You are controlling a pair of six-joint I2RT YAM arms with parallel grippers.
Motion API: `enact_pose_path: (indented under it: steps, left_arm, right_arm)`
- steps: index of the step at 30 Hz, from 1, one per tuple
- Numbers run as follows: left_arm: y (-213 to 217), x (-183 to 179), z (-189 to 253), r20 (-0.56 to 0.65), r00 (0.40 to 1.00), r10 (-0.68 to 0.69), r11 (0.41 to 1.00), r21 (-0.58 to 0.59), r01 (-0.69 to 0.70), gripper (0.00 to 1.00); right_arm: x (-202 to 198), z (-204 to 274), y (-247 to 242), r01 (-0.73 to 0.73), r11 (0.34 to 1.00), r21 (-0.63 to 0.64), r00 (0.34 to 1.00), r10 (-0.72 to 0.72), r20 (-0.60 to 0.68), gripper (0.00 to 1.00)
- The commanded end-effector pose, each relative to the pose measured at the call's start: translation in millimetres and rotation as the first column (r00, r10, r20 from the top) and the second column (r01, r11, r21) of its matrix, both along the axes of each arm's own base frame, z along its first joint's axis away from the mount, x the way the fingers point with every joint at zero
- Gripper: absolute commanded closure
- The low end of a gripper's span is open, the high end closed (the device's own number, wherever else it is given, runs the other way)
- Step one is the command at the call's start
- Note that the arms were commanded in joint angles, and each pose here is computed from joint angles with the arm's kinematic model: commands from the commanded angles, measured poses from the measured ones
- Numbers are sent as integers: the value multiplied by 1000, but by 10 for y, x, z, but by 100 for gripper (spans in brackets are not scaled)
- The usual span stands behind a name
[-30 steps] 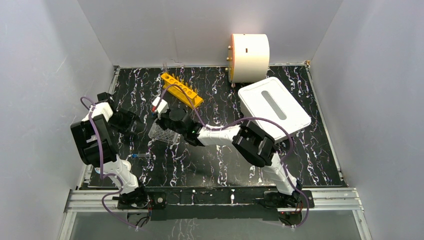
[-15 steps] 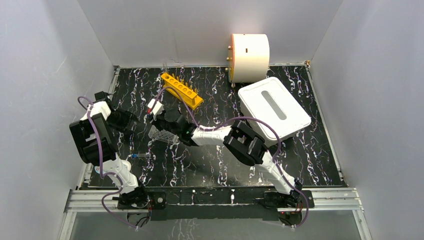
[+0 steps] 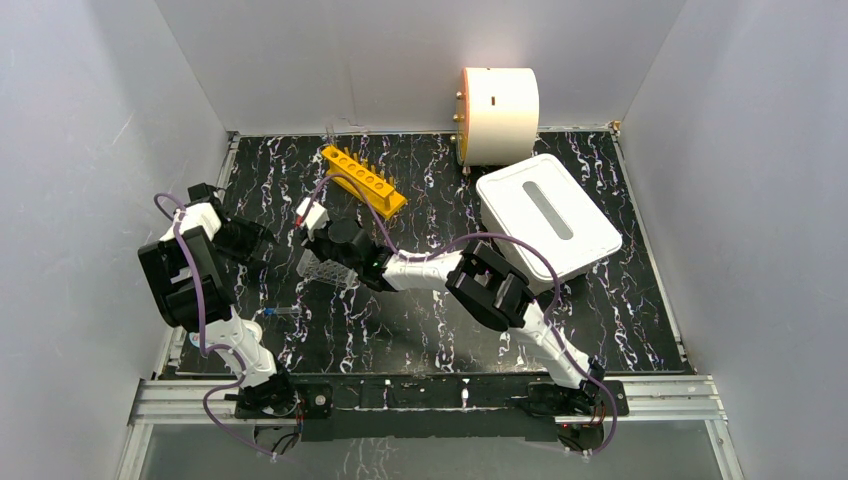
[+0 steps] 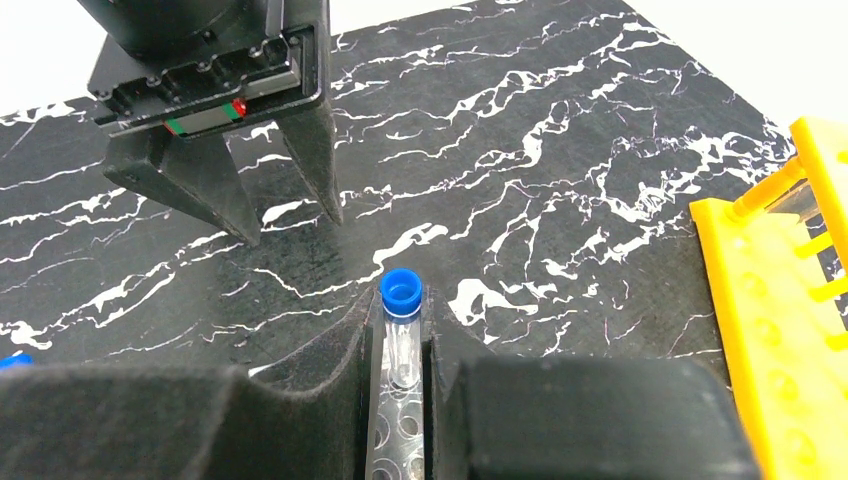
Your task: Organize the chemistry lab equipment
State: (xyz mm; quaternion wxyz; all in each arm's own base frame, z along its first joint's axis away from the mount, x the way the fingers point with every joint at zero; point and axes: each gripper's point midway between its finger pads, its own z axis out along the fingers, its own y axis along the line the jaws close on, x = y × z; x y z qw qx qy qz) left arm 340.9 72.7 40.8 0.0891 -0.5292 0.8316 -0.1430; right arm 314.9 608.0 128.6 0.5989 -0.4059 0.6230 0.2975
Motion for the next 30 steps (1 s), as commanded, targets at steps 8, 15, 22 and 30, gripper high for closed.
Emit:
enact_pose_path:
  steps: [8, 15, 22, 30]
  left_arm:
    - [-14, -17, 42, 0, 1000, 10, 1000, -22, -10, 50]
    - [-11, -15, 39, -1, 1000, 10, 1000, -21, -10, 50]
    - [-5, 15, 67, 6, 1000, 6, 1000, -22, -6, 50]
    - [-4, 2, 71, 4, 1000, 2, 1000, -18, -2, 50]
  right_arm:
    - [39, 185, 14, -6, 998, 66, 1000, 4, 24, 77]
    - [31, 111, 2, -9, 997, 70, 1000, 9, 7, 76]
    - [45, -29, -36, -1, 997, 82, 1000, -1, 23, 75]
    - [44, -97, -61, 5, 994, 109, 999, -9, 35, 72]
